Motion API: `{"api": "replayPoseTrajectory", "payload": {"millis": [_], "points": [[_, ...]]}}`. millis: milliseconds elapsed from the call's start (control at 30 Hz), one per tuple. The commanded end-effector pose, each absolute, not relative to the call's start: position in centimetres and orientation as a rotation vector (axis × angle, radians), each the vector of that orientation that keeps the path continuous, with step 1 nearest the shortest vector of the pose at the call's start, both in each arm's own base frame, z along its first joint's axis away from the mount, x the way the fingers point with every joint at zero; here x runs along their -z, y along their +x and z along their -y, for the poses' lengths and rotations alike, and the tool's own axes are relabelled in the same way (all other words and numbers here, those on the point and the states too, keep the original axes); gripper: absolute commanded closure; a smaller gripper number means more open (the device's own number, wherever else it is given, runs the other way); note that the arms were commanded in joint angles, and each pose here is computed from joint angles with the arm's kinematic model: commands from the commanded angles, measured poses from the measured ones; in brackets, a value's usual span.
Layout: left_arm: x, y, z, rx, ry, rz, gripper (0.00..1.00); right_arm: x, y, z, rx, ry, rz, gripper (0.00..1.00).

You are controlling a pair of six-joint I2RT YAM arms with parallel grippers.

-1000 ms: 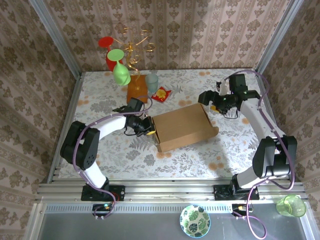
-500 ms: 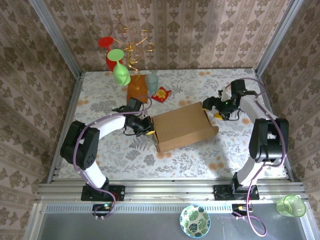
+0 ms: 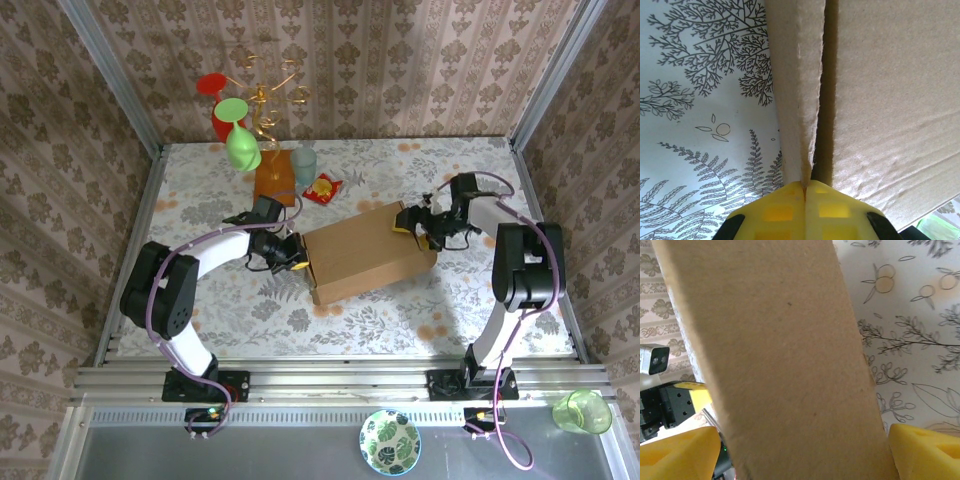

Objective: Fold the paper box

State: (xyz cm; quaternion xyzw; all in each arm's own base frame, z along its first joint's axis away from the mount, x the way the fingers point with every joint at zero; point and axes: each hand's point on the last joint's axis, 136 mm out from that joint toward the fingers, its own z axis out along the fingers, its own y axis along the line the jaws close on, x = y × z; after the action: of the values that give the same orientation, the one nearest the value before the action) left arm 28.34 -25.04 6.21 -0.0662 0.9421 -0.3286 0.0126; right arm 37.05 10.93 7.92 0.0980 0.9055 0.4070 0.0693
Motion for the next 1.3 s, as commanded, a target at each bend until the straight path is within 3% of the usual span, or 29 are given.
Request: {"api": "replayPoseTrajectory", "payload": {"millis": [0, 133, 333, 433, 700, 833, 900, 1100, 1267], "points": [[-3.4, 27.1, 23.3, 0.908, -0.247, -3.024, 1.0, -8.2, 37.0, -12.7, -1.363, 0.28, -2.684, 0.15], [-4.1, 27.8, 23.4, 0.922, -0.241, -2.986, 1.0, -8.8, 36.9, -13.9, -1.402, 0.247, -2.671, 0.24], [-12.5, 31.6, 22.0, 0.871, -0.304, -2.688, 0.58, -10.2, 36.8, -14.2, -1.472, 0.352, -2.627, 0.39], [-16.1, 33.3, 19.4, 0.904, -0.52, -2.522, 0.45, -10.3, 36.5, -14.4, -1.518, 0.451, -2.625, 0.43], [-14.8, 31.7, 17.6, 1.133, -0.874, -2.556, 0.39, -9.9, 35.3, -14.8, -1.649, 0.879, -2.721, 0.55], [-13.8, 31.0, 17.4, 1.216, -1.003, -2.472, 0.36, -10.4, 34.7, -15.0, -1.704, 1.065, -2.708, 0.56], [-12.7, 30.7, 17.1, 1.221, -1.117, -2.439, 0.26, -10.4, 34.2, -15.0, -1.709, 1.148, -2.715, 0.55], [-11.3, 31.7, 17.5, 1.287, -1.287, -2.347, 0.16, -9.7, 33.4, -15.4, -1.764, 1.393, -2.721, 0.57], [-10.0, 32.9, 19.0, 1.386, -1.456, -2.289, 0.16, -9.4, 33.0, -15.5, -1.759, 1.49, -2.718, 0.58]]}}
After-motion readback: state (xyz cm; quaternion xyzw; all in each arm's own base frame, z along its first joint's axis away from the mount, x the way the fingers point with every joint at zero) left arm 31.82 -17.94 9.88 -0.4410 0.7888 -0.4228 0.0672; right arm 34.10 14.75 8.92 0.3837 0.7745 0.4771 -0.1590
